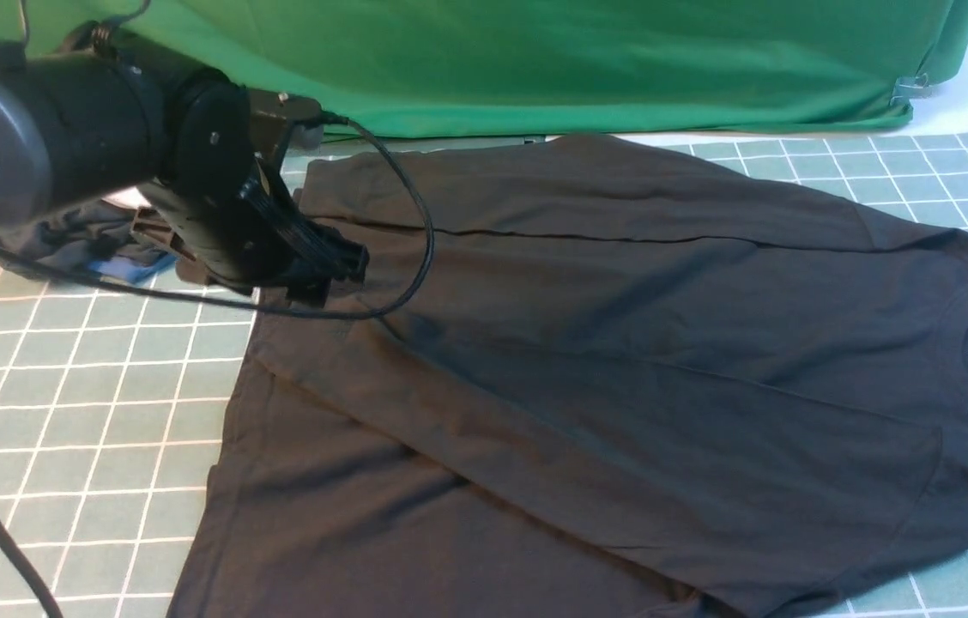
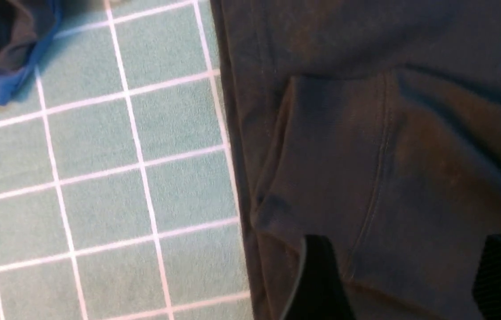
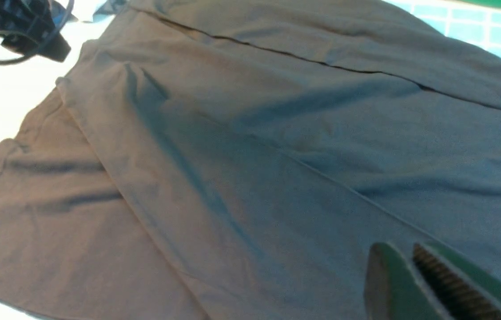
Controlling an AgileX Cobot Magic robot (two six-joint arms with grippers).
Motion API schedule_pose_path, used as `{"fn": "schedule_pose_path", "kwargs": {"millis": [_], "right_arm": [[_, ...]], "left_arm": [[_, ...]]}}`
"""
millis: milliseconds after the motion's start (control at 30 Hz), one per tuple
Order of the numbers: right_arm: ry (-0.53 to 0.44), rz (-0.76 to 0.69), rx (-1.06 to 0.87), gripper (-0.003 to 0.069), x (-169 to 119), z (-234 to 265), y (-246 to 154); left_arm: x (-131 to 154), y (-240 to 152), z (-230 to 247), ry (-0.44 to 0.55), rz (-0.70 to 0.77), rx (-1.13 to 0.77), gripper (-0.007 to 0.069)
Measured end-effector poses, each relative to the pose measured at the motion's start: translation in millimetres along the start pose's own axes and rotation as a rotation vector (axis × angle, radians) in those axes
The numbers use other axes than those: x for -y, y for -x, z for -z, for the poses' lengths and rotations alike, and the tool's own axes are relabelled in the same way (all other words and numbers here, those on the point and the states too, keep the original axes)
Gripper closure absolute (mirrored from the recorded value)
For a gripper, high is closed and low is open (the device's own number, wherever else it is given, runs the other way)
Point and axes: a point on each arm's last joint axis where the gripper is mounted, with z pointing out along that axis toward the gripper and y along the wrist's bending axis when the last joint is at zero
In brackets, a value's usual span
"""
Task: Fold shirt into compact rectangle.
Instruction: 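Grab the top left corner of the dark shirt with the left gripper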
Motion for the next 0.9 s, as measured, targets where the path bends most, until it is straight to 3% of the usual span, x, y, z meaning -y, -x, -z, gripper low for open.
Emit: {"fn": "schedule_pose_path", "kwargs": {"millis": [200,367,633,900], "right_arm": [[0.0,-0.018,0.0,0.0575,0,0,0],[0.0,-0.023,0.0,0.0573,0,0,0],[0.0,-0.023,-0.001,0.0567,0,0,0],[0.0,-0.023,-0.007,0.0559,0,0,-1]], "left_arm": [[-21,55,10,-0.031,0.196,0.21,0.0186],[-38,92,-32,-0.074,0.334,0.235,0.0209],[-43,106,-108,-0.159,0.498,0.146,0.0211],[-36,100,-154,-0.212,0.581,0.088,0.0211]]}}
